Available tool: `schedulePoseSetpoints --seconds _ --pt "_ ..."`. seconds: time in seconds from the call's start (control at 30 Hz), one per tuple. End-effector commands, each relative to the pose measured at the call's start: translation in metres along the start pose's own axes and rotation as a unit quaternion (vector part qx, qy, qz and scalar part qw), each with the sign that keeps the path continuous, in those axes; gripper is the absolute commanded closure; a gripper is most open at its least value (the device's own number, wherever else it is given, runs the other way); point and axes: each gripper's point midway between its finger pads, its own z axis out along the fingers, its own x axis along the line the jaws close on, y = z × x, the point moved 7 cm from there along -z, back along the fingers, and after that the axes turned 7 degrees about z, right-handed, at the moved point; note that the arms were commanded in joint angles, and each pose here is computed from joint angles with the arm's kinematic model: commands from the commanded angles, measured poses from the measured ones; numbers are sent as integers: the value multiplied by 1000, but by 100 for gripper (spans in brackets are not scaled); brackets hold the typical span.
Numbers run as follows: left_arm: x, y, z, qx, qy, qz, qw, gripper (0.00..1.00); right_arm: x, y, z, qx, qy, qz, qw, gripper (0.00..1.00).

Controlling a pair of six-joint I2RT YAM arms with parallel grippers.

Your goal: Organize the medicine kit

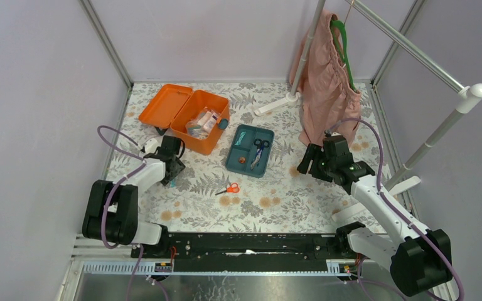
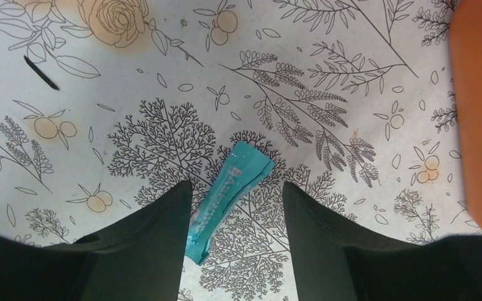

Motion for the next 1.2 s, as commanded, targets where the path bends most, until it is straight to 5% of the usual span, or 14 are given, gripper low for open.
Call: schedulePoseSetpoints --seconds 0.0,0.2,0.4,0.8,1.0,1.17 --pt "1 -8 7 9 -15 7 1000 42 4 3 1 -3 11 6 1000 26" --pt "-2 -6 5 12 -24 10 1000 69 6 4 1 -3 14 9 1000 26" --pt "-5 -5 0 16 -44 15 999 82 5 4 1 -2 12 11 1000 26" --pt "-38 -16 -69 1 -178 50 983 86 2 2 0 -4 6 13 1000 26" --pt "-109 -32 -123 -47 -249 157 954 85 1 1 -2 -6 5 14 1000 25" --pt "-176 -22 -130 -80 -284 276 915 85 -2 -2 -5 -6 0 12 1000 25"
